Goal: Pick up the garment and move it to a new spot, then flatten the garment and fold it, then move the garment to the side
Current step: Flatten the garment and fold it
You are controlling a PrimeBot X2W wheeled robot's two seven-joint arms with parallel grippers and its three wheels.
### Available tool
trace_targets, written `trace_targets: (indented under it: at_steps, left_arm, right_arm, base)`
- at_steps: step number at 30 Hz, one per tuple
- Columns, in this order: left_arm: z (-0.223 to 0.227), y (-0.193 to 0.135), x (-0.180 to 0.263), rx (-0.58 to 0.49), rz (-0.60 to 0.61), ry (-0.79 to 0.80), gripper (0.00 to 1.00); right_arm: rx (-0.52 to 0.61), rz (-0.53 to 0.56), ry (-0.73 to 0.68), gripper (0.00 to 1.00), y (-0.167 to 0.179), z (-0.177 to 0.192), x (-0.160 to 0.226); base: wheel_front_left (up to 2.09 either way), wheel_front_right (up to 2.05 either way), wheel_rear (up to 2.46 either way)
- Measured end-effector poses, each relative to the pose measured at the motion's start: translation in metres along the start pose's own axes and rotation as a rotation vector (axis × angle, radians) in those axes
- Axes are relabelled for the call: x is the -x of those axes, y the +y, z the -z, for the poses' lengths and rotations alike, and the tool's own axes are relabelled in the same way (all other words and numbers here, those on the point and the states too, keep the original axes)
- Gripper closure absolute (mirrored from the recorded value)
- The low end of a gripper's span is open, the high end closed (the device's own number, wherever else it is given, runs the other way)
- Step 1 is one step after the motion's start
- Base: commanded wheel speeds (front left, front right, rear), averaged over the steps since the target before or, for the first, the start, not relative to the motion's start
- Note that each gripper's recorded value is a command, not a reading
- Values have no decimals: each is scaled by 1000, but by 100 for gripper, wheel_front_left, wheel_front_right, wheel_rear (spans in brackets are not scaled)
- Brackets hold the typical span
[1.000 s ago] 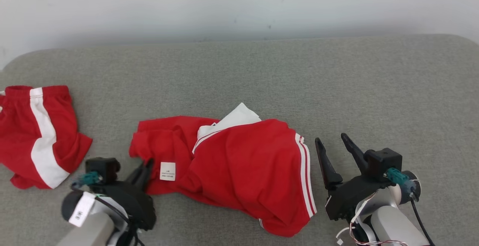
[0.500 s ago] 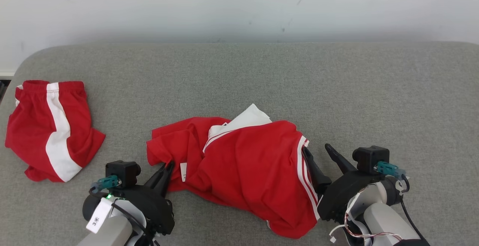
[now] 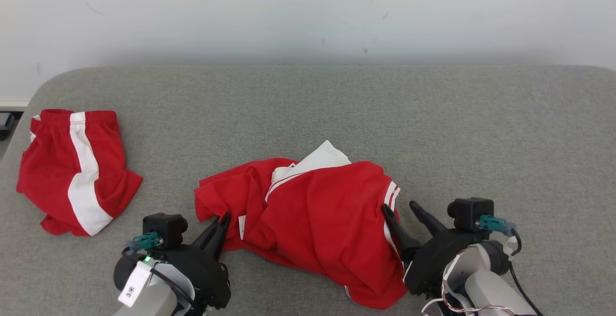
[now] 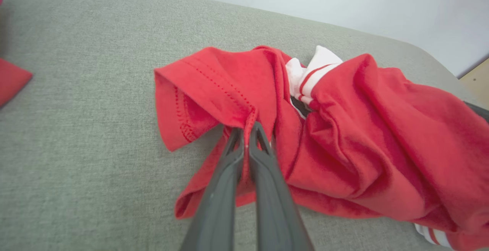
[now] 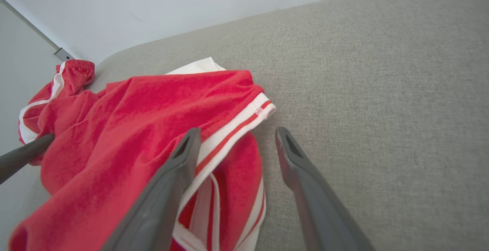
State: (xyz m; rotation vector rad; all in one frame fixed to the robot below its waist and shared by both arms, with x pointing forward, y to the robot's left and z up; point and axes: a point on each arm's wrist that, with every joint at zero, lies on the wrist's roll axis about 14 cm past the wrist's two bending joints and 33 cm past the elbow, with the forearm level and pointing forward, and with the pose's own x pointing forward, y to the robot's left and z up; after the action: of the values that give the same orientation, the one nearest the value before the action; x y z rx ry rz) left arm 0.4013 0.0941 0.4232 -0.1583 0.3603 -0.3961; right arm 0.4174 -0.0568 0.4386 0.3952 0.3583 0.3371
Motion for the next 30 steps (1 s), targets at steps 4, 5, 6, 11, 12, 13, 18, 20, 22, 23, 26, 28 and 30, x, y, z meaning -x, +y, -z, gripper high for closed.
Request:
trace_targets:
  at_steps: [4, 5, 6, 11, 12, 13, 18, 20, 22, 23, 26, 28, 30]
  left_arm:
    - [0, -2, 2, 5, 0, -5, 100]
    - [0, -2, 2, 5, 0, -5, 100]
    - [0, -2, 2, 5, -1, -6, 100]
    - [1, 2, 6, 10, -14, -7, 100]
    - [1, 4, 7, 11, -20, -7, 100]
    - [1, 5, 8, 10, -24, -7, 100]
    - [4, 10, 10, 16, -38, -1, 100]
    - [8, 12, 12, 14, -43, 8, 100]
    - [7, 13, 11, 16, -45, 7, 100]
    - [7, 12, 11, 15, -43, 6, 100]
    - [4, 13, 11, 9, -44, 0, 100]
    - [2, 14, 11, 1, -48, -5, 100]
    - [1, 14, 12, -5, -49, -8, 100]
  right_arm:
    - [6, -25, 62, 0, 9, 16, -1]
    - [6, -25, 62, 0, 9, 16, -1]
    - [10, -33, 85, 35, 11, 22, -1]
    - [12, -77, 131, 100, 25, 33, -3]
    - [11, -84, 133, 100, 27, 34, -4]
    - [13, -88, 131, 100, 29, 33, -5]
    - [13, -71, 68, 100, 25, 11, -10]
    - [8, -45, 39, 100, 17, 4, -9]
    - [11, -13, 13, 100, 4, -4, -7]
    - [17, 11, -2, 100, -5, -8, -5]
    - [50, 71, -35, 100, -33, -22, 3]
    - [77, 101, -55, 100, -46, -31, 8]
    - [100, 122, -72, 100, -56, -39, 13]
  base:
    - [0, 0, 0]
    - [0, 0, 0]
    - [0, 0, 0]
    - [0, 0, 0]
    - [0, 0, 0]
    - [0, 0, 0]
    - [0, 0, 0]
    - [0, 0, 0]
    - [0, 0, 0]
    - [0, 0, 0]
    - [0, 0, 0]
    - [0, 0, 0]
    - [0, 0, 0]
